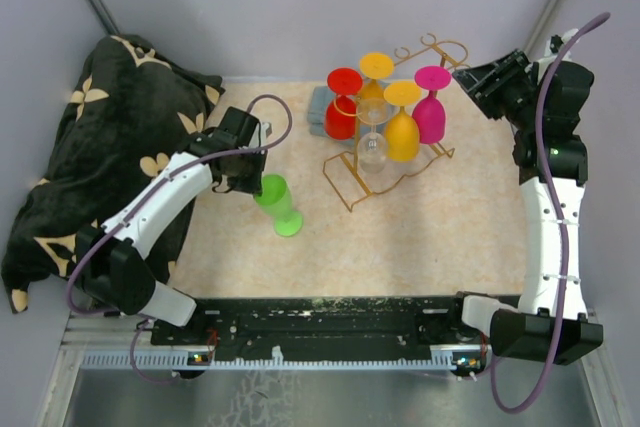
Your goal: Place the wine glass upside down on the wine glass rack
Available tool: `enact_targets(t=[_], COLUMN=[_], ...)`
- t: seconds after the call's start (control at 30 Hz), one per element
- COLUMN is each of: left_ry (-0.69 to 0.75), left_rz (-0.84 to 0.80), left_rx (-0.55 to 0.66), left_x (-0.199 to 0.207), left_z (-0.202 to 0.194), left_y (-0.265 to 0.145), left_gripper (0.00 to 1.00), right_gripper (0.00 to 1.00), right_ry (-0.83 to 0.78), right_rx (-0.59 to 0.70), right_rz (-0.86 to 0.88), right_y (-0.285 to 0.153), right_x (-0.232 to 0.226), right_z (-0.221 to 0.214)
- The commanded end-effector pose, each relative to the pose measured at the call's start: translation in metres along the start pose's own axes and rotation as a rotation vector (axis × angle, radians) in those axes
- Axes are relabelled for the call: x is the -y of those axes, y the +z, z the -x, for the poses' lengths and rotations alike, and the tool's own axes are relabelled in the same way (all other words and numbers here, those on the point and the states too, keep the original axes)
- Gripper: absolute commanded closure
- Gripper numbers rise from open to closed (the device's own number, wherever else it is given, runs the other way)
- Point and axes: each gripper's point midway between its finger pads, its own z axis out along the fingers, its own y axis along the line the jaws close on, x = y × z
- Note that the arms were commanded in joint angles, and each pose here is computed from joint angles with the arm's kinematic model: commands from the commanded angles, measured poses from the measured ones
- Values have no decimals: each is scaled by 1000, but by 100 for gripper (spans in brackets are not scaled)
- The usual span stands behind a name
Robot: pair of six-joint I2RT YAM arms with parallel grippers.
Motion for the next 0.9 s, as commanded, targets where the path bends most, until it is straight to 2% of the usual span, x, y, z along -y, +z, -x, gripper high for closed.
enact_targets(t=[0.0,0.23,0.5,0.73,0.87], left_ry=[-4,-23,-101,-166,-155], left_rz=[15,85,166,120,-7], left_rx=[76,262,634,972,1157], left_x=[1,-7,-18,-10,9], left_z=[21,68,150,216,238], left_y=[-16,-60,-146,-217,-259], left_gripper=[100,100,100,100,100], right_gripper=[57,57,57,57,57], right_ry=[-26,-25,-25,-31,-32], right_rx=[59,45,41,45,53], right_rz=[45,70,94,100,105], right_y=[-6,-3,-2,-5,-7], right_x=[-12,-15,-19,-21,-22], right_z=[12,10,10,10,11])
